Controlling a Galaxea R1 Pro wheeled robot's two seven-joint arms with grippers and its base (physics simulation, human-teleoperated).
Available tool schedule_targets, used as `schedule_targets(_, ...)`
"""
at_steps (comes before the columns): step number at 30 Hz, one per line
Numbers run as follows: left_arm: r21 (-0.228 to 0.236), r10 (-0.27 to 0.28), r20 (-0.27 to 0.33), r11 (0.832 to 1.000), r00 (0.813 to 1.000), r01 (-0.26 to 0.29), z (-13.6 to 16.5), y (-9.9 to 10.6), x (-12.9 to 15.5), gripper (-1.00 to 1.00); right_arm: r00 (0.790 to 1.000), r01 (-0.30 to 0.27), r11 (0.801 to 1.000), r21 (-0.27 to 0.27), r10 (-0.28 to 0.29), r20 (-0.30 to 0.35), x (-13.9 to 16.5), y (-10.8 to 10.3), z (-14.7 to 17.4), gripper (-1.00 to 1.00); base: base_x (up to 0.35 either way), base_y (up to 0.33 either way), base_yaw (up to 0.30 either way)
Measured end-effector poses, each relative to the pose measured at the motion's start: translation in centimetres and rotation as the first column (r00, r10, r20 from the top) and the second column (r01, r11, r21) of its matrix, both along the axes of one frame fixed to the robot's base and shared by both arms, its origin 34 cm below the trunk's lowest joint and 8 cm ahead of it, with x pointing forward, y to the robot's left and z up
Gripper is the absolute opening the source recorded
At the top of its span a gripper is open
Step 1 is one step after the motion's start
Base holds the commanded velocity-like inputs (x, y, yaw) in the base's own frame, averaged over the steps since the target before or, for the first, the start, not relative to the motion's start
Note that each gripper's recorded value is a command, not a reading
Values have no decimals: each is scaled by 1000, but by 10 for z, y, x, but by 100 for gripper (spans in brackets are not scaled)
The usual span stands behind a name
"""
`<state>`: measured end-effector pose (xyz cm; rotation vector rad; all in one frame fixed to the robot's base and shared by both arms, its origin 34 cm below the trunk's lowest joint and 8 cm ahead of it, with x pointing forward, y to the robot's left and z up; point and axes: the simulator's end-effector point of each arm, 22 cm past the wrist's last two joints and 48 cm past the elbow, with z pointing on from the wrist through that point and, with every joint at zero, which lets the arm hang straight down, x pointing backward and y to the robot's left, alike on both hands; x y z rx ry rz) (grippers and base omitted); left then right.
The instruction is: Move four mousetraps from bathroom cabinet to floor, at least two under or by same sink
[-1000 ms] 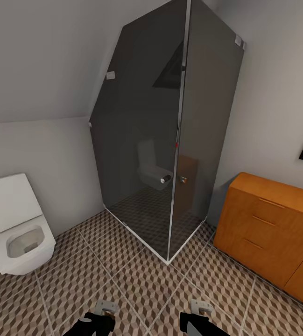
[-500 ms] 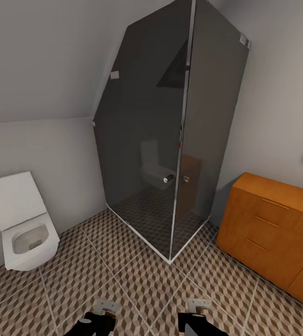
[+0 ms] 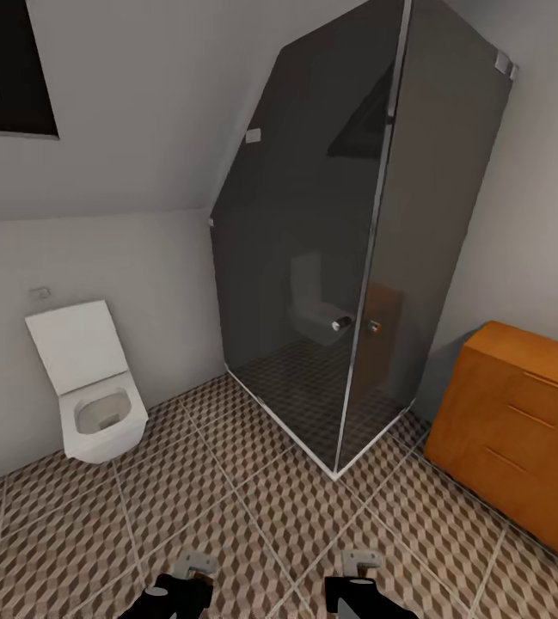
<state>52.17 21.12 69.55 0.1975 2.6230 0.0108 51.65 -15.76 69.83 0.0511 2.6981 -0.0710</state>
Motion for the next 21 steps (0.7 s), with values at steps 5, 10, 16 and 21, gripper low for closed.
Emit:
schedule_targets(5,-2,0,14,1000,1000,0,0,0,2,-100,1000,0,1000,-1,0,-3,-1,-1,-2,-100,-18,0,246)
schedule_targets(10,-4,0,19,1000,1000,0,0,-1,3,-100,1000,-2,1000,-1,2,-5,-2,0,-3,-100,-4,0,241)
schedule_targets(16,-4,0,16,1000,1000,1,-2,-1,1,-100,999,-5,1000,23,4,45,20,11,10,-100,-1,0,133)
schedule_targets(21,-4,-1,14,1000,1000,1,-3,-1,0,-100,996,-14,999,50,10,91,44,24,28,-100,0,0,21)
